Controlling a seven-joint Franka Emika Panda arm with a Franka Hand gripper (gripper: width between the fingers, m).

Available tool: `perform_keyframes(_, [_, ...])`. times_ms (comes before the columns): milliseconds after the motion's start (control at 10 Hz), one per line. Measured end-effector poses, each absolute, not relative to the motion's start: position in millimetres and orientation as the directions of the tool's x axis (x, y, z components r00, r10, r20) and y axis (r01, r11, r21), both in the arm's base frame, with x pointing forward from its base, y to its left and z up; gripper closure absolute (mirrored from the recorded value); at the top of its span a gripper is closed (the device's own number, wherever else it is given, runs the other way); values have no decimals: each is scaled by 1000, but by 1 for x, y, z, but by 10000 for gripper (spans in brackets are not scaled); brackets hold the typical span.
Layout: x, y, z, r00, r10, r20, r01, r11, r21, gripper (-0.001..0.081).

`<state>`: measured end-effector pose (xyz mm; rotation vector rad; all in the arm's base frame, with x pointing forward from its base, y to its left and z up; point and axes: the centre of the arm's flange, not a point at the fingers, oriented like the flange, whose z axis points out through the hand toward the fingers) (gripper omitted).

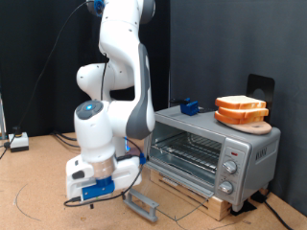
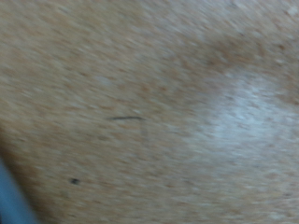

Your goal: Make a piece of toast with the oven

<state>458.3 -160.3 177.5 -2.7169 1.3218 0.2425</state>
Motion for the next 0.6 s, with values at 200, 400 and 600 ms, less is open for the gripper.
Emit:
perform_keyframes(200, [459,-164,175,620,-760,-194,-779,-626,-36,-4])
perform_keyframes(400, [452,-159,187,670,-672,-314,-729,-675,-111,-4])
perform_keyframes(600, [445,-166,213,713,-587,-384,-688,-693,-217,-4])
